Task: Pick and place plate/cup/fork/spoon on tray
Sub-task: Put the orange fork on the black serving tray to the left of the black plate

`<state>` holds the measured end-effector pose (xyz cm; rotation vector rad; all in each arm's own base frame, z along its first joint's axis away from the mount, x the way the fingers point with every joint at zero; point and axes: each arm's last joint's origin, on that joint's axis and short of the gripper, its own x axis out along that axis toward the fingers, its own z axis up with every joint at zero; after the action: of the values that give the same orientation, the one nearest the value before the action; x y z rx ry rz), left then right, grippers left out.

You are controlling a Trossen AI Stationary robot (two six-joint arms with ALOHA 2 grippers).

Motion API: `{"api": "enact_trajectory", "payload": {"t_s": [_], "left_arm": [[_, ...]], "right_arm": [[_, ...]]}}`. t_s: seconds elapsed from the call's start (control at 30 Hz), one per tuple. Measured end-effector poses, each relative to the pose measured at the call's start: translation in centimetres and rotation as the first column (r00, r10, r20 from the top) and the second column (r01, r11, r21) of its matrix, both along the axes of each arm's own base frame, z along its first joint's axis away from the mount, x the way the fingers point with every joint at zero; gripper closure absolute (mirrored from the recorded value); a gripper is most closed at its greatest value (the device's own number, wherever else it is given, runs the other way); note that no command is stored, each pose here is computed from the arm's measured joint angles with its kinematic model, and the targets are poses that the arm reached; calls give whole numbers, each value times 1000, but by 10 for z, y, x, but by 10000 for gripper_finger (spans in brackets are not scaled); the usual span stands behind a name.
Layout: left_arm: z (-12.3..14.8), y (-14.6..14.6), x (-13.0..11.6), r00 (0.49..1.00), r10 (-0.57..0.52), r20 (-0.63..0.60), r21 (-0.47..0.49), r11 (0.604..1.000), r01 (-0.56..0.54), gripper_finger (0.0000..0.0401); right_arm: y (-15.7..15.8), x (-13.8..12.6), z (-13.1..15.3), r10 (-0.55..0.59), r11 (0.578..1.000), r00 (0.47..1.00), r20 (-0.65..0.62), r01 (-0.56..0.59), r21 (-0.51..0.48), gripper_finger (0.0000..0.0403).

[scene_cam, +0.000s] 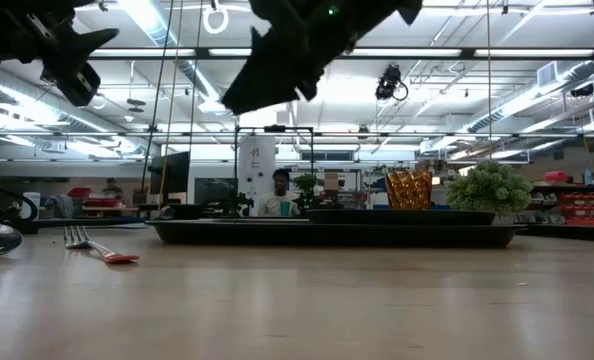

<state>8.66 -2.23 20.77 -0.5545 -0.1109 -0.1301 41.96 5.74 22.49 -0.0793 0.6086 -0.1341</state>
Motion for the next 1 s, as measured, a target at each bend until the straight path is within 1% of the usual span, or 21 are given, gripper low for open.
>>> {"api": "enact_trajectory", "payload": {"t_s": [0.03, 0.13, 0.23, 0.3, 0.4, 0.5, 0.6, 0.67, 0.73, 0.83, 0.9, 1.0], "left_arm": [[-1, -2, 1, 999, -32, -11, 8, 999, 32, 229], [-5, -7, 5, 993, -100, -60, 27, 994, 101, 229], [-9, -14, 9, 977, -179, -112, 40, 982, 184, 229], [-10, -18, 12, 967, -219, -129, 28, 974, 224, 229], [-12, -24, 14, 949, -272, -162, -22, 962, 272, 229], [-16, -28, 16, 930, -305, -205, -74, 952, 296, 229], [-16, -30, 17, 923, -315, -222, -74, 949, 306, 229], [-12, -31, 17, 922, -324, -213, -82, 946, 313, 229], [-7, -32, 16, 916, -346, -201, -92, 938, 334, 229], [1, -34, 14, 905, -383, -183, -94, 924, 372, 229], [4, -35, 13, 902, -389, -185, -73, 921, 382, 229], [7, -35, 13, 905, -388, -176, -45, 921, 386, 229]], "right_arm": [[3, 1, -6, 8, 1000, 1000, -10, -8, 1, 263], [15, 8, -19, 25, 999, 1000, 17, -25, 31, 263], [34, 16, -23, 37, 997, 998, 46, -40, 71, 263], [47, 23, -27, 31, 996, 998, 46, -35, 86, 263], [69, 37, -29, 33, 995, 998, 55, -38, 87, 263], [90, 53, -32, 54, 995, 996, 77, -60, 83, 263], [104, 69, -46, 34, 999, 997, 63, -35, 20, 263], [108, 78, -59, -7, 1000, 998, 56, 9, -24, 263], [110, 87, -67, -26, 999, 998, 56, 28, -37, 260], [109, 99, -73, -59, 998, 996, 65, 59, -1, 250], [107, 106, -77, -79, 997, 995, 66, 77, 23, 239], [99, 113, -87, -105, 994, 994, 34, 105, 23, 218]]}}
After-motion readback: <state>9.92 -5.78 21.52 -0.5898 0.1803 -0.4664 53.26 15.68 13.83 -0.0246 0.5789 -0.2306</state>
